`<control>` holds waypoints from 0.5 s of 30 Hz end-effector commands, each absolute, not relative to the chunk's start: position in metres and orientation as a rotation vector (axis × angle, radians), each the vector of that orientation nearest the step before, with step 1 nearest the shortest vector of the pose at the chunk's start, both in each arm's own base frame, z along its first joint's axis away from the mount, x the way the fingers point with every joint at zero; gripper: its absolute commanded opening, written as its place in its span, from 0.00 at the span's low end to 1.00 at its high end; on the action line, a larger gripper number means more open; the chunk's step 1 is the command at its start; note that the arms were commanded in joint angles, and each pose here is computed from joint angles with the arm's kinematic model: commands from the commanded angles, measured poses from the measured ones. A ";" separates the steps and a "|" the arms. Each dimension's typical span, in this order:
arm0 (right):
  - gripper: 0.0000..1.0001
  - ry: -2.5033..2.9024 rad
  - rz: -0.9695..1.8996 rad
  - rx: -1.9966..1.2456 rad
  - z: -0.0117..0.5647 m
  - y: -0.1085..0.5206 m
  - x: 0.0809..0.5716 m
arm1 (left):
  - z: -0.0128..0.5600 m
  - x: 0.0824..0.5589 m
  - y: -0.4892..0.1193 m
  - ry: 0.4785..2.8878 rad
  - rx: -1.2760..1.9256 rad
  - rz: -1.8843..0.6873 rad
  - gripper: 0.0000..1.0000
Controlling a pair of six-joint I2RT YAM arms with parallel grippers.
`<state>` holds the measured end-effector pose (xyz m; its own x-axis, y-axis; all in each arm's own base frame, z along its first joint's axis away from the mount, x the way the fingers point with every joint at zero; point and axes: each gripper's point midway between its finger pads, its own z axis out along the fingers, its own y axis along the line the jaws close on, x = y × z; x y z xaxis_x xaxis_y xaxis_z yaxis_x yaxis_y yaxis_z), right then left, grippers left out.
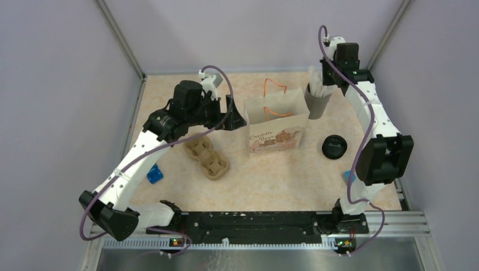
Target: Pack the takeout coffee
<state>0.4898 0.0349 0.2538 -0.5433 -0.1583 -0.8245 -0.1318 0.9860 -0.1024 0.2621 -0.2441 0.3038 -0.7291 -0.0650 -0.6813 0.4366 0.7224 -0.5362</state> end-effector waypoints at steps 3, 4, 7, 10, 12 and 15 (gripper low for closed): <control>0.00 2.062 -0.083 -0.152 0.297 0.024 0.492 | 0.326 0.259 -0.237 2.135 0.270 -0.925 0.99; 0.00 2.059 -0.094 -0.137 0.301 0.021 0.490 | 0.326 0.258 -0.236 2.133 0.271 -0.923 0.99; 0.00 2.026 -0.127 -0.089 0.328 0.013 0.475 | 0.326 0.260 -0.235 2.125 0.268 -0.917 0.99; 0.00 1.998 -0.126 -0.048 0.347 0.010 0.462 | 0.331 0.260 -0.235 2.085 0.268 -0.921 0.99; 0.00 1.980 -0.125 -0.047 0.357 0.010 0.454 | 0.331 0.261 -0.234 2.067 0.267 -0.916 0.99; 0.00 1.971 -0.125 -0.051 0.367 0.009 0.444 | 0.329 0.263 -0.235 2.062 0.274 -0.916 0.99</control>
<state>0.4646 0.0175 0.3022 -0.5108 -0.1214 -0.8511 -0.0287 0.9918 -0.1243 0.2561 -0.2355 0.3113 -0.6891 -0.0927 -0.7188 0.4494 0.7234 -0.5241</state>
